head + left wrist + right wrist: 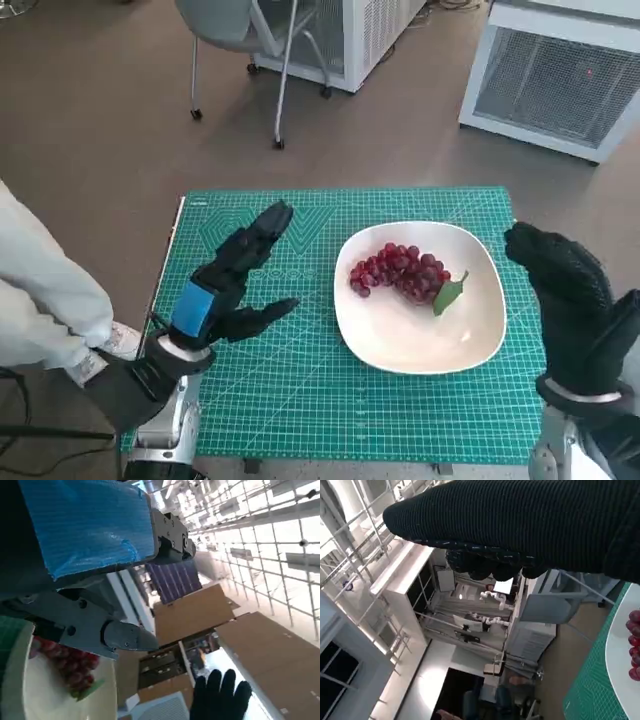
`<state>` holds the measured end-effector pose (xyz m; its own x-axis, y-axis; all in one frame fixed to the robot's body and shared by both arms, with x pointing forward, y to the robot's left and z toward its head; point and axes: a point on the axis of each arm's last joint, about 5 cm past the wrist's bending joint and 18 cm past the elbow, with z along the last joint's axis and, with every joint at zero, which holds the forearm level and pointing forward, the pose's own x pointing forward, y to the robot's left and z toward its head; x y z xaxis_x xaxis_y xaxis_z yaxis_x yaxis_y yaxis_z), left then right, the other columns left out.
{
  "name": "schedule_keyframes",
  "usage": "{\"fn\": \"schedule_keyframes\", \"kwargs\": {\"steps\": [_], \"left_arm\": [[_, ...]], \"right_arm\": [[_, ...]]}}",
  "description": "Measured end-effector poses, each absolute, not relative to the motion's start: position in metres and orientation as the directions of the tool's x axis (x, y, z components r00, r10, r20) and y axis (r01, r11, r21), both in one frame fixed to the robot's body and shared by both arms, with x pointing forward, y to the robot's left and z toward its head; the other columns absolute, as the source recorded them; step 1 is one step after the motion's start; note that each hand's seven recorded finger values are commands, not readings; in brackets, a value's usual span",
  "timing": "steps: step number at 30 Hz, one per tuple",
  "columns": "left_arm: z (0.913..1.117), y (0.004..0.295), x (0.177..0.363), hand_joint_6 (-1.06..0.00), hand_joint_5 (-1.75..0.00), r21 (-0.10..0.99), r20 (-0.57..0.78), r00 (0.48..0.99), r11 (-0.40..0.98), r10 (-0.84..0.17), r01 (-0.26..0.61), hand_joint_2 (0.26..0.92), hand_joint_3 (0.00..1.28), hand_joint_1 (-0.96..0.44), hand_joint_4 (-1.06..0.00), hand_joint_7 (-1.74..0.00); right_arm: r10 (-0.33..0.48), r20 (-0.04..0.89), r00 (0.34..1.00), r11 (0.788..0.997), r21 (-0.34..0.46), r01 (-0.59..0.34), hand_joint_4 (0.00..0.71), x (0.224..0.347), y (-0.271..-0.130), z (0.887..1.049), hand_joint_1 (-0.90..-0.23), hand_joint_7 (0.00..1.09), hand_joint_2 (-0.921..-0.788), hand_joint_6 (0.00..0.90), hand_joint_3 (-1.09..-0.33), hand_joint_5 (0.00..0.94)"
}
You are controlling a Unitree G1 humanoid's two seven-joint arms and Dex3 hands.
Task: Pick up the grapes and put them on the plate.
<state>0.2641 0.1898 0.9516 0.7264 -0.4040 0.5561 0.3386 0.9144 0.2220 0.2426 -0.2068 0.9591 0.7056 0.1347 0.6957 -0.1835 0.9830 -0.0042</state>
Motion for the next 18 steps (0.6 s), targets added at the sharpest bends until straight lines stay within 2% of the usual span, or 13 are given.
{"fn": "schedule_keyframes", "kwargs": {"steps": [18], "left_arm": [[0.9496,0.1905,0.2653,-0.3,-0.02,0.173,0.575,0.739,0.935,-0.351,0.31,0.921,0.07,-0.05,-0.23,-0.02]], "right_arm": [[0.135,0.697,0.705,0.983,-0.005,-0.184,0.646,0.2432,-0.2067,0.9587,-0.474,0.71,-0.921,0.308,-0.548,0.0]]}}
